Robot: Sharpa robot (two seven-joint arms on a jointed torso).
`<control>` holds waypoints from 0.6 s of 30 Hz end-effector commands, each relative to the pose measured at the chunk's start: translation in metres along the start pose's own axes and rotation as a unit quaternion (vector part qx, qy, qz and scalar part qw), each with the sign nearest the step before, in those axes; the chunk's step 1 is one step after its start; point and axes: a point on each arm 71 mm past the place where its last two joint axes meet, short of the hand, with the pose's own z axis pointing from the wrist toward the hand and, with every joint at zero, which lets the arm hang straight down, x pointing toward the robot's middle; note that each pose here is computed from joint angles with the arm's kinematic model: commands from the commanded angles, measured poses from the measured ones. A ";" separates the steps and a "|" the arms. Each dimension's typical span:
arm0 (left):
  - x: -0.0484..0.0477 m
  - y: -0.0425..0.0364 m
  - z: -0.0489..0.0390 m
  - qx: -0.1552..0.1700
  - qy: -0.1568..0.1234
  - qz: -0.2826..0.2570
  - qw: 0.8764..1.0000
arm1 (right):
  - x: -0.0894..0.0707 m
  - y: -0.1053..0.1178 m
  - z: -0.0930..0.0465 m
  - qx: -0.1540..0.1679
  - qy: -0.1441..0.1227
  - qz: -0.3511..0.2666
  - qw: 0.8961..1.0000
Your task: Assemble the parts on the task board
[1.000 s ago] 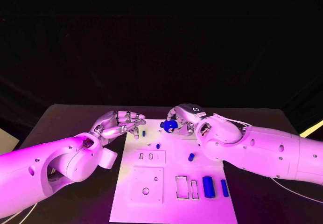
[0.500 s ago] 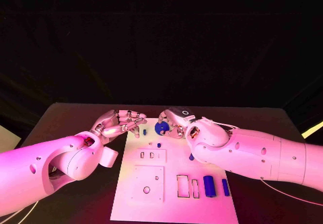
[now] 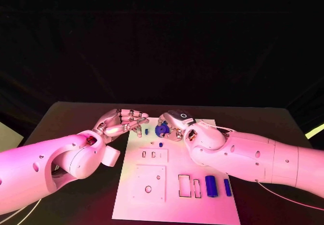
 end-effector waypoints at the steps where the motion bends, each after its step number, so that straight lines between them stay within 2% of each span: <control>1: 0.0020 -0.0009 0.0002 0.002 0.010 -0.005 1.000 | 0.003 -0.002 -0.001 -0.001 0.001 -0.020 1.000; 18: 0.0011 -0.0003 -0.0001 -0.002 0.010 -0.004 1.000 | 0.003 0.003 0.001 -0.002 -0.010 -0.028 1.000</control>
